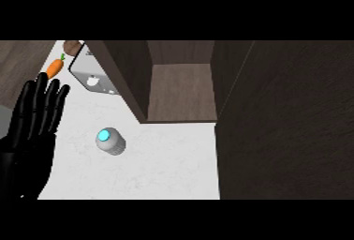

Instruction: Pick up the bottled water, place it into the cabinet and close the cabinet

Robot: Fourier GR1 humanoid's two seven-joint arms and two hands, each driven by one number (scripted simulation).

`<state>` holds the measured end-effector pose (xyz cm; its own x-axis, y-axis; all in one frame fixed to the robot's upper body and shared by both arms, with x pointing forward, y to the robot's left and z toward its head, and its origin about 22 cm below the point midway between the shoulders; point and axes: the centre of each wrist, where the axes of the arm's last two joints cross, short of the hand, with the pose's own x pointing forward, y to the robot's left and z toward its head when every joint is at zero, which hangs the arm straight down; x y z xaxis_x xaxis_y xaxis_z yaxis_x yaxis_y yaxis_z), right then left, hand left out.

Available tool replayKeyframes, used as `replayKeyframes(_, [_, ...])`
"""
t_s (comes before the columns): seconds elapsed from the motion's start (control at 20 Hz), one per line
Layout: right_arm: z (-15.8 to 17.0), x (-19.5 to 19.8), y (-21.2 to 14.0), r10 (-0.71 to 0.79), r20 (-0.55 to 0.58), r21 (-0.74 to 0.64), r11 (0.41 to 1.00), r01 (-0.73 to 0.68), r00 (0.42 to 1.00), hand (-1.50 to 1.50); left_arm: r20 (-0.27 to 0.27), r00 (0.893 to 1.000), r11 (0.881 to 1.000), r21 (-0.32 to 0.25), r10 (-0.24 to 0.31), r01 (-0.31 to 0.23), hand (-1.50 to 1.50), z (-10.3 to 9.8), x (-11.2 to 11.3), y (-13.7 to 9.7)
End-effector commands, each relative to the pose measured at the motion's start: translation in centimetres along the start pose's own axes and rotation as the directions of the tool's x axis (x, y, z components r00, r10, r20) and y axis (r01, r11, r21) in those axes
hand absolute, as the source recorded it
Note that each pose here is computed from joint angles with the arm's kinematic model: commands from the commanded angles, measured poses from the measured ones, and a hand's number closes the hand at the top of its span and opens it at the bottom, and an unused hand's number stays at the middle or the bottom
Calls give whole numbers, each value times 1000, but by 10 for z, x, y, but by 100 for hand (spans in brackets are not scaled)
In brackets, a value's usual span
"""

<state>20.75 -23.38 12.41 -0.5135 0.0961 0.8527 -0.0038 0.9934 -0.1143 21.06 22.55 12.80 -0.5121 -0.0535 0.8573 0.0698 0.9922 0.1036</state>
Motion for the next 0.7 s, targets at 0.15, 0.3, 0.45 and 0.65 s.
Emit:
replayKeyframes(0.15, [25, -4, -5, 16, -24, -22, 1000, -17, 1000, -150, -4, 968, 943, 227, -250, 244, -150, 7, 11, -22])
replayKeyframes(0.3, [33, 7, 15, -140, -121, 139, 978, 157, 983, -150, -112, 993, 918, 391, -27, 69, -150, 21, 2, -28])
replayKeyframes(0.45, [30, 31, 16, -165, -122, 152, 971, 183, 979, -150, -84, 996, 899, 437, 1, 36, -150, 18, 20, -57])
replayKeyframes(0.65, [49, 52, 20, -165, -136, 170, 968, 187, 977, -150, -78, 997, 882, 471, 10, 28, -150, 33, 32, -95])
